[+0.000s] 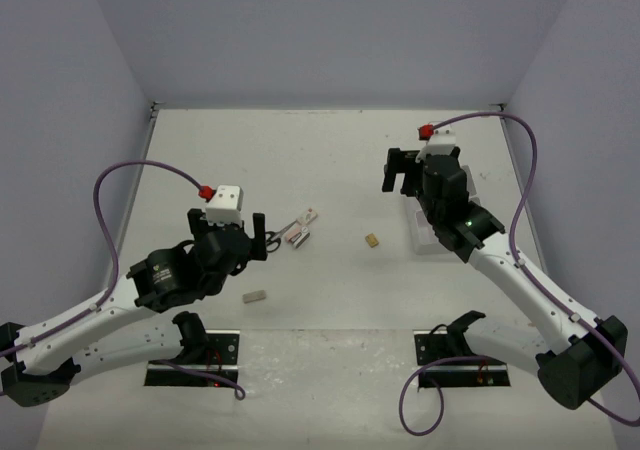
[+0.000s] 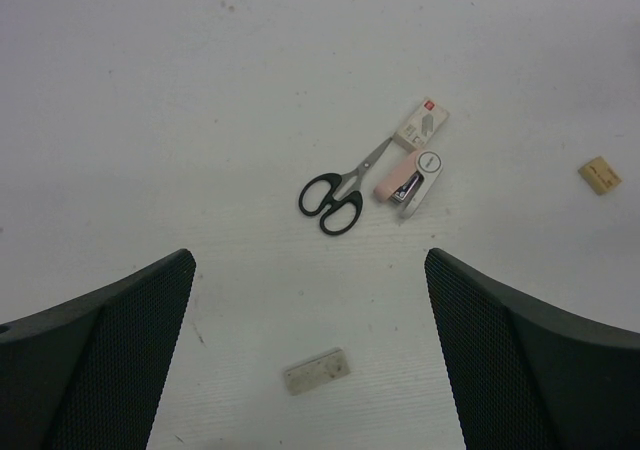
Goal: Sort the stationery into containers
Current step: Pick up the stationery from the center of the board.
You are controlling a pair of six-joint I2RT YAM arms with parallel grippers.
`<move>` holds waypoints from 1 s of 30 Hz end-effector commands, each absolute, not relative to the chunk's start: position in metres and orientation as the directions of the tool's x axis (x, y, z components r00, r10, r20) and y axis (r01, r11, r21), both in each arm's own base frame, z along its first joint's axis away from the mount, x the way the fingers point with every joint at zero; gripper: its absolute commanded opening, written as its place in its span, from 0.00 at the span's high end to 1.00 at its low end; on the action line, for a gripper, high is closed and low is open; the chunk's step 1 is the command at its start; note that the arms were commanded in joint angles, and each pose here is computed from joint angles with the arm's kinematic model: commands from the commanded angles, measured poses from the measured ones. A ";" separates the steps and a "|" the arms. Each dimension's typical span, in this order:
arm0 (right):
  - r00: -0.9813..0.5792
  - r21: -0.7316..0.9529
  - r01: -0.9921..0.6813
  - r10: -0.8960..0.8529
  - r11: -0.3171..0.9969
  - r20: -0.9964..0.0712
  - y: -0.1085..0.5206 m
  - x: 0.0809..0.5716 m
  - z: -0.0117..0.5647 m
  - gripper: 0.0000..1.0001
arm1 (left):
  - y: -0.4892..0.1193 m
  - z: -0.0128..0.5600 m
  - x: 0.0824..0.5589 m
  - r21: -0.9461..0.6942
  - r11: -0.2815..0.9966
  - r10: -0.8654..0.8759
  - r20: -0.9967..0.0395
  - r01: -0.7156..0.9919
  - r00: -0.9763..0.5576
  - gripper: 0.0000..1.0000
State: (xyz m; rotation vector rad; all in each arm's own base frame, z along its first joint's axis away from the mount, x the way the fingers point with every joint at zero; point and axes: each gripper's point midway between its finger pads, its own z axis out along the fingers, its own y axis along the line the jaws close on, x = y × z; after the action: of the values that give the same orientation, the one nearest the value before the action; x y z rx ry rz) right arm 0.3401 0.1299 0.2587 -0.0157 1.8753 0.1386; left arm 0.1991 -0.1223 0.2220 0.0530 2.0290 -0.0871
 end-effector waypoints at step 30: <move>-0.873 0.103 -0.133 -0.067 0.986 -0.484 0.166 0.282 0.075 0.41 | -0.182 0.238 0.193 -0.228 0.942 -0.076 -0.858 0.245 -0.507 0.00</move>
State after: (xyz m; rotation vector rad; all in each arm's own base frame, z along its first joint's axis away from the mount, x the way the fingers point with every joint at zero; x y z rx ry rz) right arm 0.2606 0.1601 0.0841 -0.1137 2.6162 0.2631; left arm 0.1948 -0.1840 0.2246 0.1124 2.1201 -0.3391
